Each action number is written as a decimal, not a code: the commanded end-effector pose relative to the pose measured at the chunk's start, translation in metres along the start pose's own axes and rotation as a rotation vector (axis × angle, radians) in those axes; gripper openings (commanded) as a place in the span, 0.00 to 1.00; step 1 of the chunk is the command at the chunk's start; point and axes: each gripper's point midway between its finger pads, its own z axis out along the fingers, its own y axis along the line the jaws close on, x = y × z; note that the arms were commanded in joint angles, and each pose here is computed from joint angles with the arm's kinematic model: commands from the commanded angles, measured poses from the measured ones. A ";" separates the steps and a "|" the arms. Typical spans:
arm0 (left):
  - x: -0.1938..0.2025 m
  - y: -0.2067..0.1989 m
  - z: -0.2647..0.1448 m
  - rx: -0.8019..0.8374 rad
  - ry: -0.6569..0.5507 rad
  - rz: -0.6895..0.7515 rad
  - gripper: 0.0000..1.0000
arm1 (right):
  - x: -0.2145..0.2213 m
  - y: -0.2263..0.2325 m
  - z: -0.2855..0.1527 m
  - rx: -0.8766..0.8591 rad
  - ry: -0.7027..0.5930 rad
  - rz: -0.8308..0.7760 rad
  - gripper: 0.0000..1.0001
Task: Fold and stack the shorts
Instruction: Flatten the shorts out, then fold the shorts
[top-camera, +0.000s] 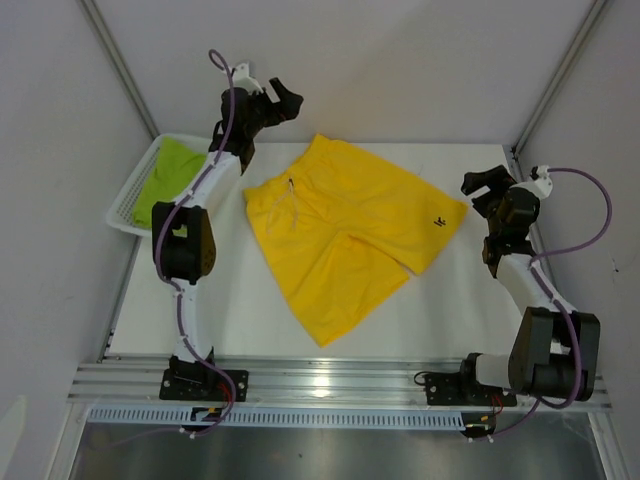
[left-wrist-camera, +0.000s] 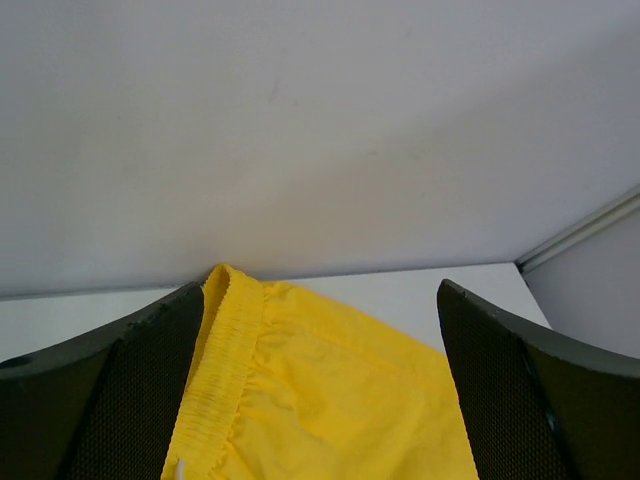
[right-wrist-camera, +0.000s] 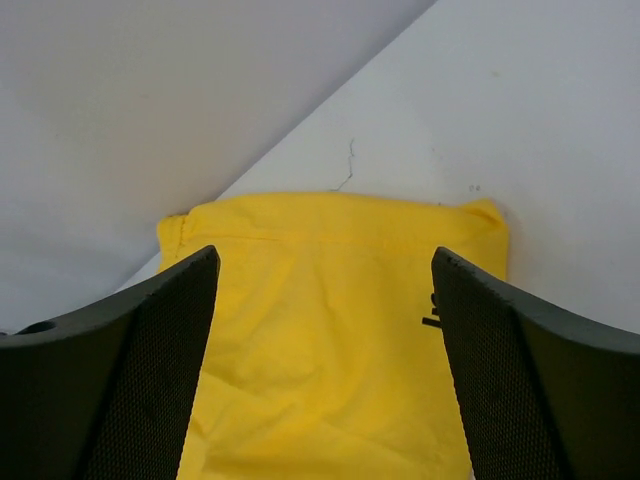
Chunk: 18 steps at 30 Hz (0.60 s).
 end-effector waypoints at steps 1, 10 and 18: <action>-0.078 -0.036 -0.046 -0.059 -0.067 0.087 0.99 | -0.011 0.014 -0.021 -0.010 0.014 -0.023 0.87; 0.028 0.026 -0.132 -0.336 0.229 0.042 0.99 | 0.105 0.074 -0.098 -0.234 0.379 -0.116 0.82; 0.084 0.085 -0.191 -0.453 0.346 -0.102 0.99 | 0.197 0.128 -0.187 -0.505 0.623 -0.409 0.73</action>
